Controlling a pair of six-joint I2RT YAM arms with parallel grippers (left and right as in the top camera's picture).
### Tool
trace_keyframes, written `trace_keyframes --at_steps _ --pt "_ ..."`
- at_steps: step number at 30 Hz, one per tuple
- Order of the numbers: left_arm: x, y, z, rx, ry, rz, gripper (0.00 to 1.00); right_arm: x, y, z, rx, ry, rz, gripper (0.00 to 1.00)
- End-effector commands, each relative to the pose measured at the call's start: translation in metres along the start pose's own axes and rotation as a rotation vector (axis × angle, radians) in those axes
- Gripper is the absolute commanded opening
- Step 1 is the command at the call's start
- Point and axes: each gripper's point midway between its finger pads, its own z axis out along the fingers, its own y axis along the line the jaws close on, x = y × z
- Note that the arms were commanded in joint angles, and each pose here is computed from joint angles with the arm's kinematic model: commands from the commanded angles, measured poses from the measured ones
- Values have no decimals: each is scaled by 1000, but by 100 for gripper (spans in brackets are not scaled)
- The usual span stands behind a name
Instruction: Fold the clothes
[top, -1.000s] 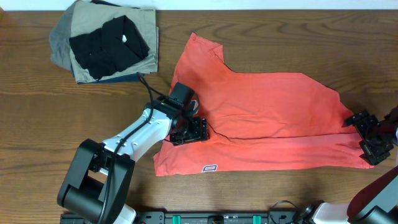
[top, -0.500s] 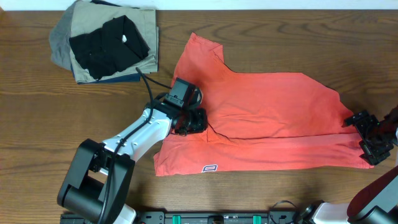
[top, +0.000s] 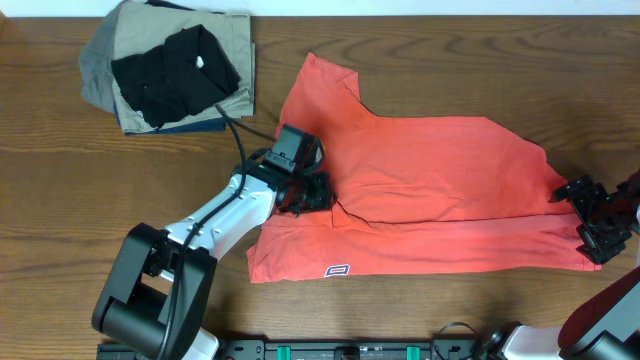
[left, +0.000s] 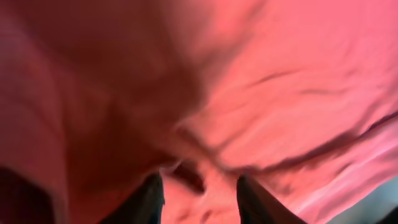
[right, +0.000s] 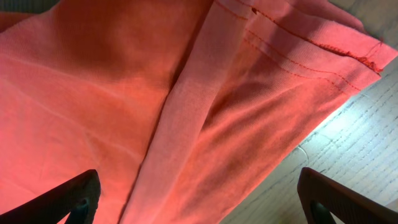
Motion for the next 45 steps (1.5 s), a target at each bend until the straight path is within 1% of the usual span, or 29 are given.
trace_keyframes --at_steps 1,6,10,13,20,21,22,26,29,30,34,36,39,42,45 --pt "-2 -3 -13 -12 -9 -14 41 -2 4 -4 -13 -17 -33 99" --pt "8 -5 -25 -23 11 -30 43 -3 4 -4 -14 -19 -33 99" --pt "17 0 -18 -46 51 -70 44 -3 5 -4 -14 -19 -33 99" --pt "21 1 -10 -56 71 -95 47 -3 5 -4 -14 -19 -34 99" --pt "17 4 7 -63 72 -152 48 -2 4 -4 -14 -17 -33 99" --pt "16 5 9 -65 69 -163 54 -2 4 -4 -14 -18 -33 99" --pt "15 5 11 -65 66 -174 58 -2 4 -4 -14 -18 -33 99" --pt "9 9 15 -82 42 -198 59 -2 5 -4 -14 -18 -34 99" --pt "5 11 15 -90 19 -193 59 -2 4 -4 -14 -18 -33 99" --pt "3 10 16 -86 14 -190 56 -3 4 -4 -14 -19 -33 99" --pt "-4 8 16 -79 -16 -180 33 -3 5 -4 -14 -19 -34 99" --pt "-7 8 16 -82 -30 -176 24 -3 5 -4 -14 -19 -34 99" --pt "-10 7 16 -75 -40 -171 19 -3 5 -4 -14 -19 -33 99" --pt "-10 7 16 -76 -40 -161 6 -3 5 -4 -14 -19 -33 99" --pt "-14 11 15 -98 -64 -153 6 -3 5 -4 -15 -19 -33 99"
